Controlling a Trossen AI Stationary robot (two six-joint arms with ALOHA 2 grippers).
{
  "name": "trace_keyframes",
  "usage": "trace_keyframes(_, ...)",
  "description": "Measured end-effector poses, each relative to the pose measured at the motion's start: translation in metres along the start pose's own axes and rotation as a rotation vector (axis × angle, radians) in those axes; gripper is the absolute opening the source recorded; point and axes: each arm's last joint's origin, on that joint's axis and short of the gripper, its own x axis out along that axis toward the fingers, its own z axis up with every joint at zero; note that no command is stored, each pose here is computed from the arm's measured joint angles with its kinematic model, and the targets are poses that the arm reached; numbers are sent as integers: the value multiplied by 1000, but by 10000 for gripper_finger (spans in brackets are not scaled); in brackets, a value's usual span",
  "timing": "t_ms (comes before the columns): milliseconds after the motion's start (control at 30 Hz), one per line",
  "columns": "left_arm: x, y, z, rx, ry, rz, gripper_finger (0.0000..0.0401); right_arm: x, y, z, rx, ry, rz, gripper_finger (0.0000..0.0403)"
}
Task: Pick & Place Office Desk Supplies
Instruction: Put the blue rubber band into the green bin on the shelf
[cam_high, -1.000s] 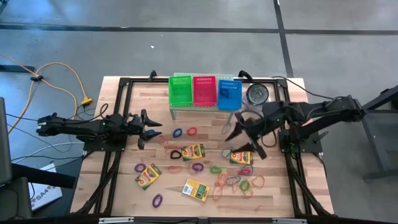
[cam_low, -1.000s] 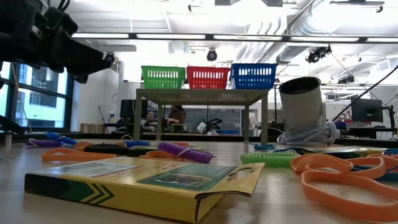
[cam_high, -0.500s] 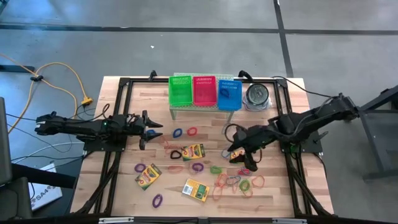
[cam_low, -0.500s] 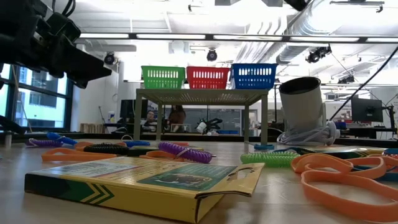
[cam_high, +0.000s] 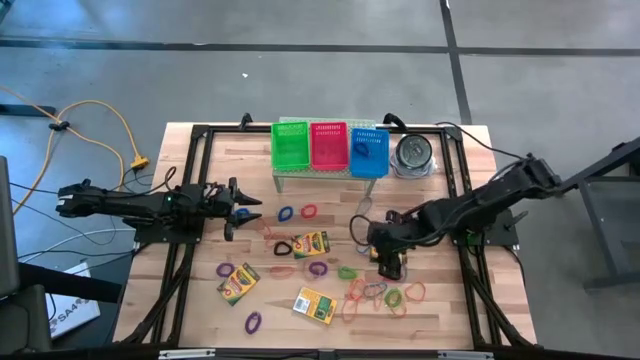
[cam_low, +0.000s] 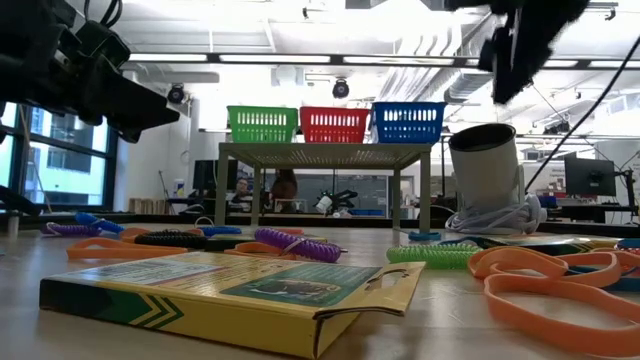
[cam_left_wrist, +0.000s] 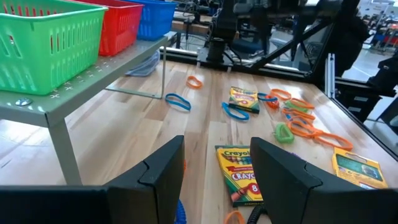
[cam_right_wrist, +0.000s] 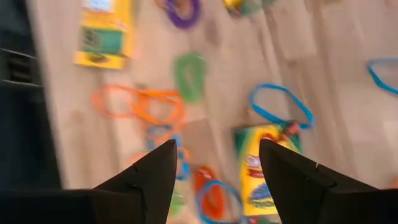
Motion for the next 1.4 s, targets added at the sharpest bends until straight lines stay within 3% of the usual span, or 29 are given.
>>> trace_keyframes(167, 0, 0, 0, 0, 0, 0, 179, 25, -6, 5, 89, -5, -152, 217)
trace_keyframes(333, 0, 0, 0, 0, 0, 0, 179, 48, -22, 13, 148, 58, -225, 217)
trace_keyframes(800, 0, 0, 0, 0, 0, 0, 179, 105, -36, 15, -246, 244, -276, 213)
trace_keyframes(1167, 0, 0, 0, 0, 0, -2, 179, 109, -35, 21, -302, 187, -277, 166)
trace_keyframes(1400, 0, 0, 0, 0, 0, -3, 179, 110, -34, 22, -326, 177, -272, 162)
